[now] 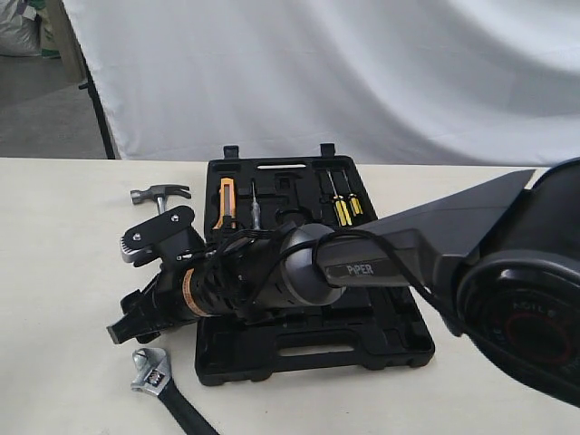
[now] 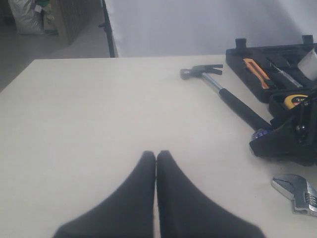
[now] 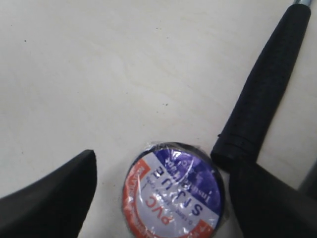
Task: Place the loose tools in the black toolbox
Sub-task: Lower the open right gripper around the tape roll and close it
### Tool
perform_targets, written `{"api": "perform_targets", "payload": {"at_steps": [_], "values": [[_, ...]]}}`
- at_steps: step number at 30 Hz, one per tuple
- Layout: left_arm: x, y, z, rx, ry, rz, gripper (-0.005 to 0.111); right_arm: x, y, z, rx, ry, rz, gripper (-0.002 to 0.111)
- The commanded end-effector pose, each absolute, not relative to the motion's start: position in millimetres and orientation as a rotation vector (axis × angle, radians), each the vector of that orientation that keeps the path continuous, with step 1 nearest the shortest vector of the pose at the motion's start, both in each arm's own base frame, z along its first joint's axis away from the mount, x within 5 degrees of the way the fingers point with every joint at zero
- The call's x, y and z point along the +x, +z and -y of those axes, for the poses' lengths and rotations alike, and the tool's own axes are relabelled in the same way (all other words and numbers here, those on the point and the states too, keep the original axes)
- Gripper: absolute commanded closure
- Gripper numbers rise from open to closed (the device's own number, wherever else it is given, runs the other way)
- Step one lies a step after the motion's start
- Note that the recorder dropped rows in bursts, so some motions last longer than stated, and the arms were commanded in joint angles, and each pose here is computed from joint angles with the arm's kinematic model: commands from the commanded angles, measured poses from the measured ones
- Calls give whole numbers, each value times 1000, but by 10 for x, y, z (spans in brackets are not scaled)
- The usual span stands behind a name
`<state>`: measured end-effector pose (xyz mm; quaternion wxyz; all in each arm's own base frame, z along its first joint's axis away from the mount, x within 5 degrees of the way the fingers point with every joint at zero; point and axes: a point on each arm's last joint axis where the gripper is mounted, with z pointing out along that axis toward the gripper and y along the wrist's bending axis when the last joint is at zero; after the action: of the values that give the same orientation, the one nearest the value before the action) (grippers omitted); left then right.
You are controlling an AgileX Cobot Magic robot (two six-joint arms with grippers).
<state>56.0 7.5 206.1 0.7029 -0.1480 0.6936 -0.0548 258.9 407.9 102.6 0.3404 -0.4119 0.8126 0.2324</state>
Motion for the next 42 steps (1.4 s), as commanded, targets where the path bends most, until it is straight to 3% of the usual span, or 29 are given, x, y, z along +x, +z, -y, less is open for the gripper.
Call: {"api": "perform_targets", "payload": {"at_steps": [1, 34, 42], "values": [[554, 2078, -89, -346, -103, -1526, 106, 2596, 1016, -4065, -1075, 595, -2116, 37], [554, 2078, -89, -346, -103, -1526, 106, 2579, 981, -4073, -1096, 626, -2122, 37], [554, 2078, -89, -346, -103, -1526, 106, 2465, 964, -4102, -1182, 747, -2144, 37]]}}
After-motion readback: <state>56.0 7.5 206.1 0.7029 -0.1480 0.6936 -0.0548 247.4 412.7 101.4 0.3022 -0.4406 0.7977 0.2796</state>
